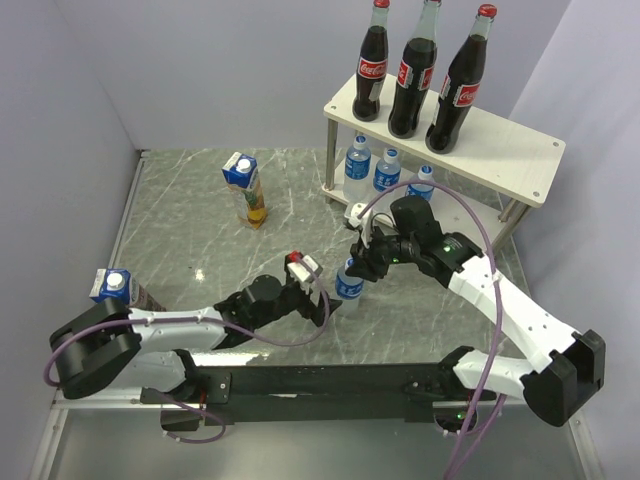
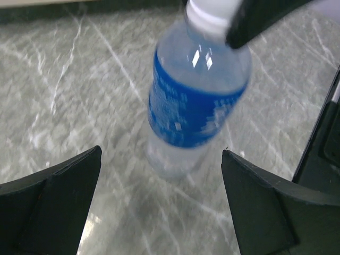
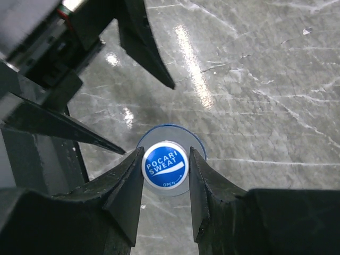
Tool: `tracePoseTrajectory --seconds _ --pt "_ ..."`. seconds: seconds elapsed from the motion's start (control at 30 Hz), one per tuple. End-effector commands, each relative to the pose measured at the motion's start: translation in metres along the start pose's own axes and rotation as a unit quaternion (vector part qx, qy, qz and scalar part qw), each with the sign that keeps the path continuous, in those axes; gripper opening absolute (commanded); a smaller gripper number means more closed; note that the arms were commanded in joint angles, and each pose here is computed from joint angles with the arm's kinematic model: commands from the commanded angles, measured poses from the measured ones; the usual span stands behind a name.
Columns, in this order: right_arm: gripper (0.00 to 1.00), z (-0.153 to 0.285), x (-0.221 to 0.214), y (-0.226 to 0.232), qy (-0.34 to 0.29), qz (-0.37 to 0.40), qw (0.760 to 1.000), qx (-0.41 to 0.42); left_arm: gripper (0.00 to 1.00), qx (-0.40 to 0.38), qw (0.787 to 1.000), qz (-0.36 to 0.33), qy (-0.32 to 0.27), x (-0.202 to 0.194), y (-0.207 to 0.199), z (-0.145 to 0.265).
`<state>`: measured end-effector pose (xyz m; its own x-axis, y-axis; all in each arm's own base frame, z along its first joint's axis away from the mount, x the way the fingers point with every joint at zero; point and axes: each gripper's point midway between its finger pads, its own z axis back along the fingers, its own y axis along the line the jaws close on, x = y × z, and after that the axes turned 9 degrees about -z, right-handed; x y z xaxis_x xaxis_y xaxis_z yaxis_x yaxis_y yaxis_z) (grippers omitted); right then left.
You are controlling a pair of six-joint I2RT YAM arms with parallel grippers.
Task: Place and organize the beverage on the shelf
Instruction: Pick up the drink from the center of the board.
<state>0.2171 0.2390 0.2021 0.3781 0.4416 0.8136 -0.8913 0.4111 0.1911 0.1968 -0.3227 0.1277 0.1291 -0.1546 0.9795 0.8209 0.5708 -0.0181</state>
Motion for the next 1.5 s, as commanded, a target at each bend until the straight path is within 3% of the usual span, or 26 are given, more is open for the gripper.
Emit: tracePoseTrajectory --seconds 0.0,0.4,0.7,1.1,1.47 --pt "0.00 0.027 0.052 0.018 -0.093 0.043 0.995 0.004 0.99 -0.022 0.997 -0.026 -0.067 0.050 -0.011 -0.020" --pt "0.00 0.046 0.061 0.028 -0.121 0.057 0.991 0.014 0.99 -0.051 0.996 -0.059 -0.047 0.058 -0.030 -0.067" --pt "0.00 0.057 0.068 0.015 -0.139 0.043 0.989 -0.022 0.79 -0.054 0.994 -0.070 -0.063 0.074 -0.034 -0.067" --pt "0.00 0.069 0.071 0.003 -0.157 0.019 0.987 -0.039 0.83 -0.062 0.994 -0.071 -0.058 0.076 -0.042 -0.068" --pt "0.00 0.072 0.070 0.002 -0.158 0.015 0.987 -0.036 0.75 -0.061 0.993 -0.083 -0.052 0.081 -0.042 -0.079"
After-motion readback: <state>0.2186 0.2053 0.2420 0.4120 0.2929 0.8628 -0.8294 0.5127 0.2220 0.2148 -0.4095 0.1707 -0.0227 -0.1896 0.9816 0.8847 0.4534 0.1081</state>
